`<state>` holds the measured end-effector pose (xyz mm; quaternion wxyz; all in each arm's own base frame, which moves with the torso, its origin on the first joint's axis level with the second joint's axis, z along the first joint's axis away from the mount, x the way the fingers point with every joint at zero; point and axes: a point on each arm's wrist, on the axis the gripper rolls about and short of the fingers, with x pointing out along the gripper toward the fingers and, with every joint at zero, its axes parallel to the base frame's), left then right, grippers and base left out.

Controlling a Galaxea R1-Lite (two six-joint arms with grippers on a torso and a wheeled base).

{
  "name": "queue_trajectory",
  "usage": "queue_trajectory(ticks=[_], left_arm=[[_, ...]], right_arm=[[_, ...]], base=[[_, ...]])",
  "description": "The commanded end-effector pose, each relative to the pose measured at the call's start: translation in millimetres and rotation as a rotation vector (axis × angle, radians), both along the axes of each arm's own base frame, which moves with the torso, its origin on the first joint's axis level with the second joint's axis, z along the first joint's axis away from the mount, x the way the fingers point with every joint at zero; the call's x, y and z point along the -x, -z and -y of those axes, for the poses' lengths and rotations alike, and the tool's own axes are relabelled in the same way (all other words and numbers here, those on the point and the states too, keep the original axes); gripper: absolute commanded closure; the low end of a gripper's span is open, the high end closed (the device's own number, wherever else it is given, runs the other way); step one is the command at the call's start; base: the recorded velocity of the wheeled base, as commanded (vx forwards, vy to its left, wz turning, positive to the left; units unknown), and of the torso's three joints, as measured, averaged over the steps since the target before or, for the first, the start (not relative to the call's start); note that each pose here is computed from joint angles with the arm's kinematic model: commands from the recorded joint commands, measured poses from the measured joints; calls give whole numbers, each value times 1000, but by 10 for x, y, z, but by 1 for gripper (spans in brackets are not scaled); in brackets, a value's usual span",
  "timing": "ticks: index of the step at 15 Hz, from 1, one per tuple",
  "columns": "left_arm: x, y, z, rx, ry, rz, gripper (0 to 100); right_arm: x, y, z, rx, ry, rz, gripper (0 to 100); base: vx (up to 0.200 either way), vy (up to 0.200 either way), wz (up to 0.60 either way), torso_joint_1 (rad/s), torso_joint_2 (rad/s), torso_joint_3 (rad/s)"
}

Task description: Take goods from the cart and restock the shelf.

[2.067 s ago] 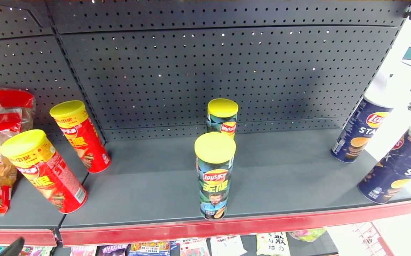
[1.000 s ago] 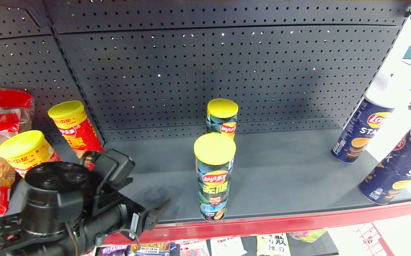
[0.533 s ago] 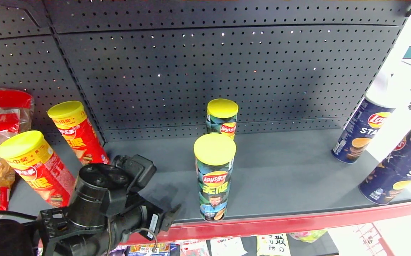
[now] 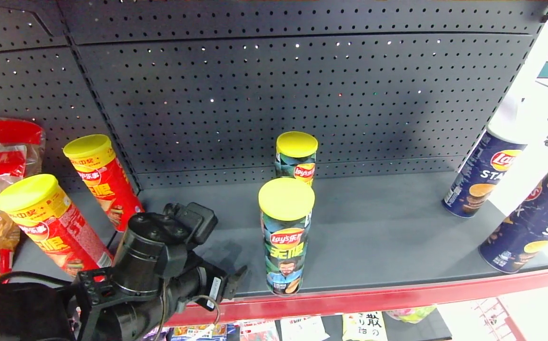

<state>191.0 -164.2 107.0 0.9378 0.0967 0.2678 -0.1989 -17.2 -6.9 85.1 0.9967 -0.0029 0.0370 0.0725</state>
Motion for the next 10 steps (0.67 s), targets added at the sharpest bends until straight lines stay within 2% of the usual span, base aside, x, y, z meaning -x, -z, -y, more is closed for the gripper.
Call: queue_trajectory(ticks=[1,6,10], left_arm=[[-10,22,12,-5,1,-7,0],[-46,48,52,-9,8,-14,0],[-119,25,142,2,19,-4,0]], right_arm=[[-3,2,-1,1,0,-5,0],[-4,0,2,2,11,-3,0],[-4,0,2,2,11,-3,0]], base=[[0,0,0,0,0,0],[0,0,0,0,0,0],[0,0,0,0,0,0]])
